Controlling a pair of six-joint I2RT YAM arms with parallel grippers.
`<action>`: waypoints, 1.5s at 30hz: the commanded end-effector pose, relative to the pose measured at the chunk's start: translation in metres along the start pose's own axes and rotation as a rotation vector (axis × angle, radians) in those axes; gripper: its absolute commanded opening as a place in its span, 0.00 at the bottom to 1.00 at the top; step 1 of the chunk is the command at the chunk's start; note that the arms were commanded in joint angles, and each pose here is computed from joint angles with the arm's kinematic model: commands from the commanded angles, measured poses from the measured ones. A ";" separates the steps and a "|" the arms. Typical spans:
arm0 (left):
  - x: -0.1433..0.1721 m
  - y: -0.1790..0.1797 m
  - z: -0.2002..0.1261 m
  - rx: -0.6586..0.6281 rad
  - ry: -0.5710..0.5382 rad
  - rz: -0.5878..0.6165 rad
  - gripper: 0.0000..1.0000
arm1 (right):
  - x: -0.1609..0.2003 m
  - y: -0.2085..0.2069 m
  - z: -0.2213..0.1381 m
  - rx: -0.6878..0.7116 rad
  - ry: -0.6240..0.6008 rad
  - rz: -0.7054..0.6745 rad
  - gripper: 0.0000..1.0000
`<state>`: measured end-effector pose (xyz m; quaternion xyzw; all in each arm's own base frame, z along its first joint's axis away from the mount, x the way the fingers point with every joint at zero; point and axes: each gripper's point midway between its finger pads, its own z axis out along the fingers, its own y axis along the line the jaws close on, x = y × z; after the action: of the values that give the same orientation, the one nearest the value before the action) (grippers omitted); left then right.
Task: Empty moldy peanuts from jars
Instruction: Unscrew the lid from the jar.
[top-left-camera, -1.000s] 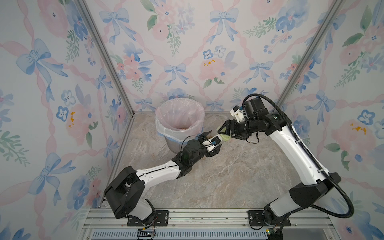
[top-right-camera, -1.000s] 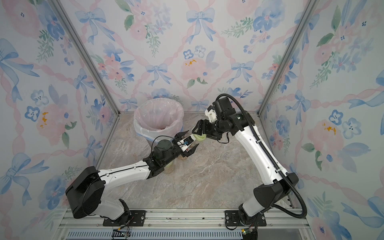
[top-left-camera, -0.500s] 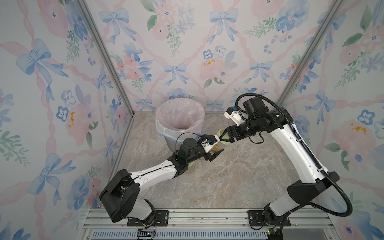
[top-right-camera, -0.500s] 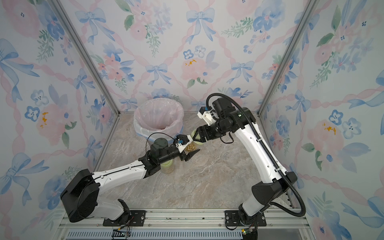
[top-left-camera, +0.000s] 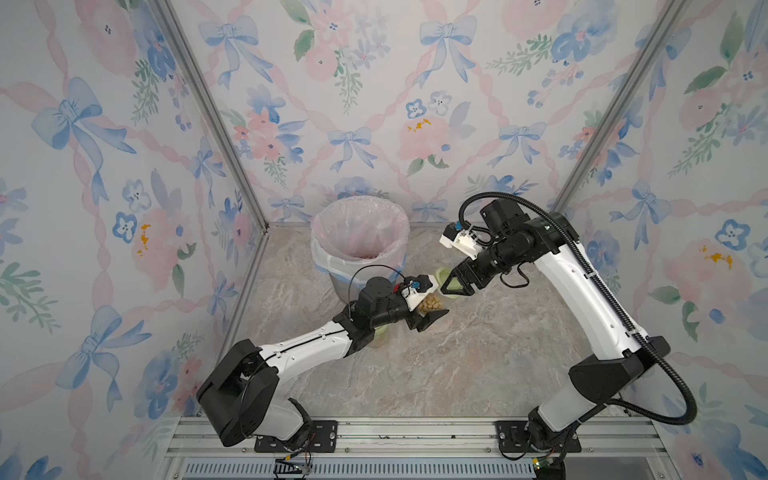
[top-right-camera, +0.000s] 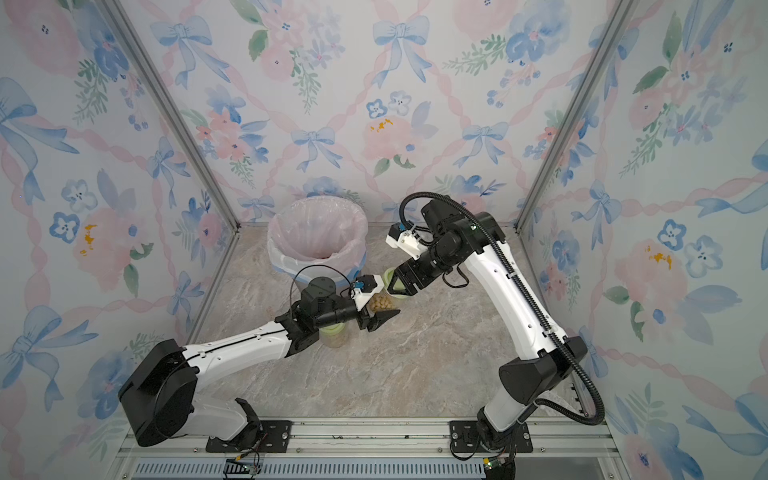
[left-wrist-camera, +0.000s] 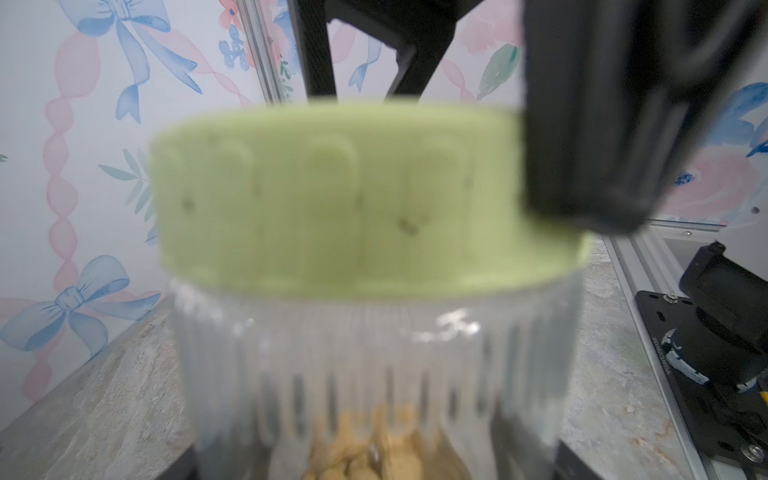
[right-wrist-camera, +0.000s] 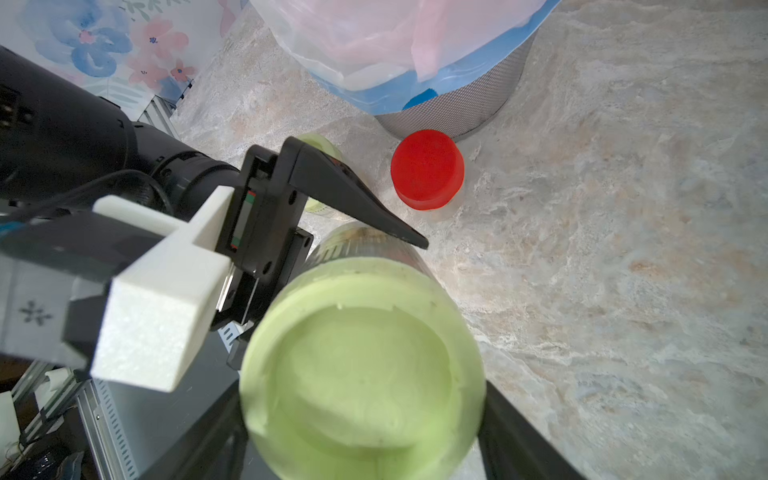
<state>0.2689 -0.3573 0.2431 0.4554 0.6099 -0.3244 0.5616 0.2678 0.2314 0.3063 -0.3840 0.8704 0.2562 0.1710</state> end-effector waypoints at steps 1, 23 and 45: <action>-0.109 -0.035 -0.029 0.135 -0.350 0.183 0.21 | -0.017 -0.009 0.019 -0.013 -0.026 -0.061 0.67; -0.091 -0.023 -0.019 0.072 -0.296 0.192 0.16 | -0.030 0.014 -0.012 -0.033 -0.149 -0.098 0.90; -0.084 0.008 -0.024 -0.027 -0.271 0.191 0.14 | -0.017 0.025 -0.031 -0.014 -0.190 -0.095 0.93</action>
<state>0.2626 -0.3589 0.2714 0.4748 0.5512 -0.3260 0.6037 0.2614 0.2412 0.3422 -0.4047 0.8305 0.2904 0.2494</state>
